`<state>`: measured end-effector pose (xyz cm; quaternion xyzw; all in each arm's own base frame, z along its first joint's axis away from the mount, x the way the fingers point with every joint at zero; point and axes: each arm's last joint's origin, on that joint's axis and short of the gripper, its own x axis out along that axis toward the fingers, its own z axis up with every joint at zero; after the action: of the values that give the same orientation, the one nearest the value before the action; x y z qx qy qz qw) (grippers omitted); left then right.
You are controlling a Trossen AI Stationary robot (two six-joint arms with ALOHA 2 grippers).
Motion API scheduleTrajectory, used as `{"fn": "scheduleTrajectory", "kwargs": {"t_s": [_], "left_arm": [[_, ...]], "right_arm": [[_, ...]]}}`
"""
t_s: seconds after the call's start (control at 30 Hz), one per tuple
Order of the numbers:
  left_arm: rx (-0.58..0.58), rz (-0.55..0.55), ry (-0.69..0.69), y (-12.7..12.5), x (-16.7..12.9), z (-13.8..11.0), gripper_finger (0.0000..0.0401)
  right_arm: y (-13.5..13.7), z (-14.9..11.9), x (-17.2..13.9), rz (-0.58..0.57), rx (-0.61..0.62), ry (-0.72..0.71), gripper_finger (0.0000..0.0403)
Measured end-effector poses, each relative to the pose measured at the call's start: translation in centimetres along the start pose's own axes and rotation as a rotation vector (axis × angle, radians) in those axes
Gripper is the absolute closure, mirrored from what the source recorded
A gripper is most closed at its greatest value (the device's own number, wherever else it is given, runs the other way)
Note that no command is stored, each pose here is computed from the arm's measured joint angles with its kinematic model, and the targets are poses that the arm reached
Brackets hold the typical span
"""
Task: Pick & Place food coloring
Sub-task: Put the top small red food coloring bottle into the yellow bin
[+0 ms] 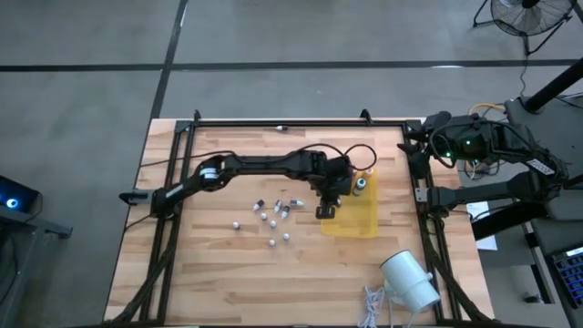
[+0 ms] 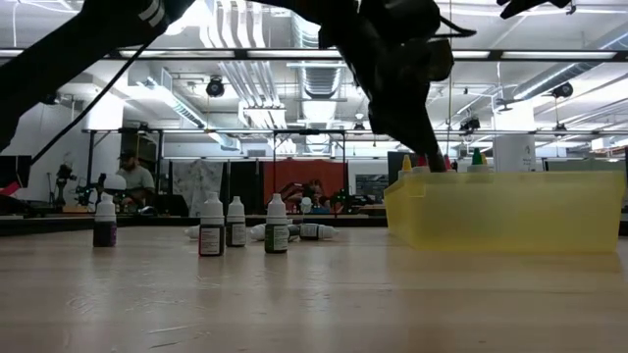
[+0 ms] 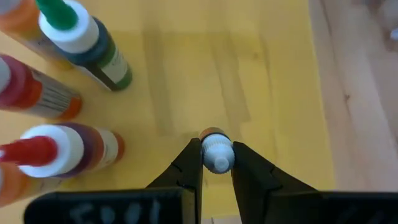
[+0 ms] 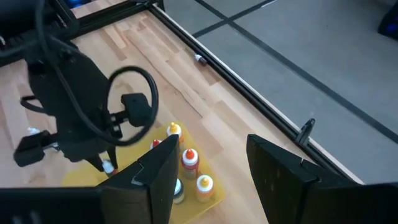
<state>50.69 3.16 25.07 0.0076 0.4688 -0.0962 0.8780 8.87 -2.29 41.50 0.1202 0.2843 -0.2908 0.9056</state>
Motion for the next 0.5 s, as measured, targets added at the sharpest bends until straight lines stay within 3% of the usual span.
{"fn": "scheduleTrajectory", "kwargs": {"t_s": [0.5], "left_arm": [[0.049,0.051,0.046,0.5,1.6,-0.6,0.0362]], "right_arm": [[0.2,-0.7,1.1,-0.014,-0.006,0.041,0.0225]]}}
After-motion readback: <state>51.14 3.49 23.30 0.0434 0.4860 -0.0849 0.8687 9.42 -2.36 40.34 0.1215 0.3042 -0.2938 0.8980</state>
